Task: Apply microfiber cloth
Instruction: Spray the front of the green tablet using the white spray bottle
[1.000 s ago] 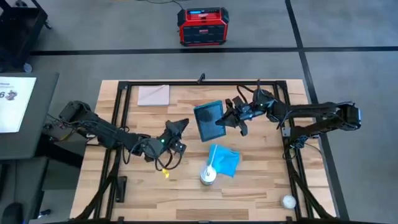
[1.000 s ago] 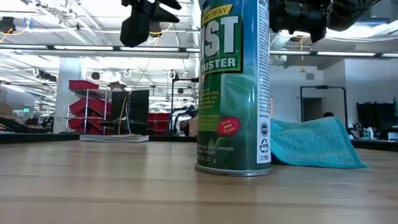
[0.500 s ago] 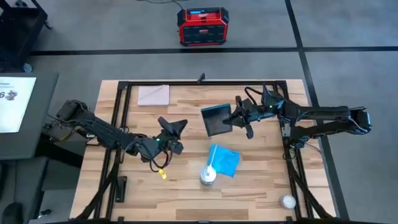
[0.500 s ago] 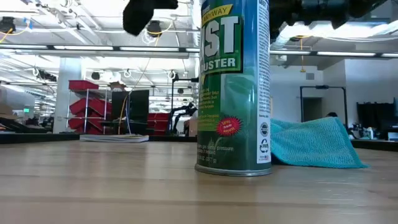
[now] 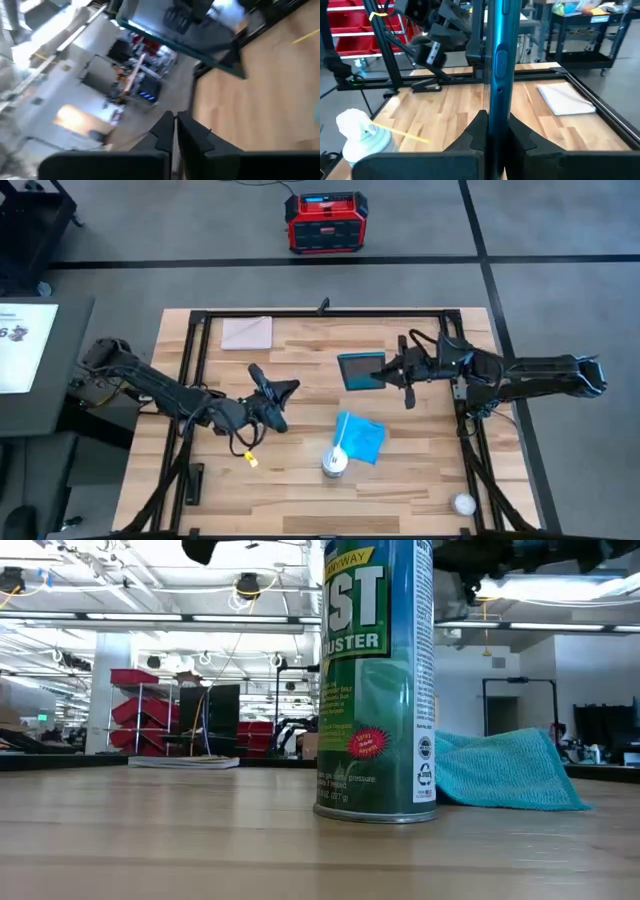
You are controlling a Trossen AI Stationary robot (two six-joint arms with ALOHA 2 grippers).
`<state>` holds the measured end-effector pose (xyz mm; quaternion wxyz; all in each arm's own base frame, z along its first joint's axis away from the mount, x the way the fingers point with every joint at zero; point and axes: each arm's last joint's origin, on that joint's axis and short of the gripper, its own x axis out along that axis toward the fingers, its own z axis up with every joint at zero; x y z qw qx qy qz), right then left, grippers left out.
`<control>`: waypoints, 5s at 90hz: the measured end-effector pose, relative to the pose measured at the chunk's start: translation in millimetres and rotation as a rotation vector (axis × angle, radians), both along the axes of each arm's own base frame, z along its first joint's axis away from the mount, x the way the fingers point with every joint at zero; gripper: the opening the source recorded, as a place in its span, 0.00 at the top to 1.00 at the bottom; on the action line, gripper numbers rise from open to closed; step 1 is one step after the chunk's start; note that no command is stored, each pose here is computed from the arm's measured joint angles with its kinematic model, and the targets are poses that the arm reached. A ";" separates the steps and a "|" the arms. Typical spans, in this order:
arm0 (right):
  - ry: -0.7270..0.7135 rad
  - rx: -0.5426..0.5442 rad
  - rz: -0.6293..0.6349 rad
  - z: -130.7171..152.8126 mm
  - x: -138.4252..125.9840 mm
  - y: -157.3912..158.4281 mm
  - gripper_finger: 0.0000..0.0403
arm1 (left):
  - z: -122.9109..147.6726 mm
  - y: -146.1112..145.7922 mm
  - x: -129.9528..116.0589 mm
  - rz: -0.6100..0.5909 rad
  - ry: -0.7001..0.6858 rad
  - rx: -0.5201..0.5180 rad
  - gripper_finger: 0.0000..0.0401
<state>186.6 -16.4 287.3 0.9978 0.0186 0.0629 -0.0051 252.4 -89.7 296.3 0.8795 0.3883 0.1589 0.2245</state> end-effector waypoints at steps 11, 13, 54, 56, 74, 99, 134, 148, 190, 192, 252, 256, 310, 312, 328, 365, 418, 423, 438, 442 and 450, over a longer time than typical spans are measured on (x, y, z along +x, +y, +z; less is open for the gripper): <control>-0.037 -0.007 -0.027 -4.4 -12.7 2.5 0.97 | 2.5 0.1 -4.3 -0.084 -0.022 -0.096 1.00; -0.040 -0.008 -0.032 -5.5 -14.6 3.0 0.97 | 3.2 0.1 -5.2 -0.102 -0.025 -0.112 1.00; -0.168 0.039 -0.066 -46.4 -24.1 7.1 0.97 | 2.7 -2.1 -11.5 -0.289 0.030 -0.255 1.00; -0.174 0.039 -0.073 -48.0 -24.4 7.2 0.97 | 2.8 -2.1 -11.6 -0.286 0.034 -0.260 1.00; -0.147 0.055 -0.170 -61.7 -25.8 5.1 0.97 | 5.5 -2.9 -11.5 -0.311 0.050 -0.275 1.00; -0.120 0.039 -0.301 -71.5 -25.0 17.9 0.97 | 5.0 -1.7 -11.1 -0.316 0.070 -0.270 1.00; -0.077 0.003 -0.303 -83.8 -9.6 32.3 0.97 | 7.7 7.8 -6.9 -0.385 0.142 -0.305 1.00; -0.062 -0.002 -0.305 -87.0 -6.9 32.3 0.97 | 22.3 4.7 1.1 -0.390 0.212 -0.287 1.00; -0.164 -0.009 -0.119 -87.3 -21.1 34.7 0.97 | 45.1 -6.1 43.8 -0.418 0.382 -0.237 1.00; -0.175 -0.006 -0.118 -88.7 -23.1 34.2 0.97 | 45.7 -6.2 43.7 -0.421 0.384 -0.237 1.00; -0.126 0.023 -0.259 -97.7 -14.0 15.9 0.97 | 46.1 2.5 46.1 -0.529 0.435 -0.263 1.00; -0.122 0.022 -0.259 -97.7 -12.9 16.0 0.97 | 46.1 2.7 46.2 -0.530 0.435 -0.260 1.00; -0.128 0.030 -0.225 -96.5 -12.0 17.5 0.97 | 48.6 -19.8 113.7 -0.531 0.662 -0.287 1.00; -0.127 0.032 -0.224 -96.5 -12.0 17.5 0.97 | 47.7 -21.1 114.9 -0.527 0.677 -0.292 1.00; -0.105 0.043 -0.216 -98.8 -12.0 17.7 0.97 | 45.0 -30.2 124.6 -0.518 0.748 -0.297 1.00; -0.117 0.039 -0.231 -97.6 -12.1 17.2 0.97 | 52.1 -32.0 128.6 -0.532 0.779 -0.279 1.00; -0.068 -0.002 -0.233 -92.7 10.7 18.2 0.97 | 55.3 -33.6 128.3 -0.555 0.787 -0.269 1.00; -0.063 -0.006 -0.235 -93.0 12.4 17.9 0.97 | 62.4 -34.7 129.1 -0.569 0.751 -0.261 1.00; -0.073 -0.007 -0.234 -91.9 13.1 18.0 0.97 | 72.7 -34.9 128.7 -0.573 0.714 -0.270 1.00; -0.072 -0.008 -0.234 -92.0 13.1 18.0 0.97 | 72.7 -35.0 128.6 -0.573 0.714 -0.274 1.00; -0.071 -0.008 -0.233 -92.1 13.1 18.0 0.97 | 67.9 -37.1 132.8 -0.571 0.719 -0.280 1.00</control>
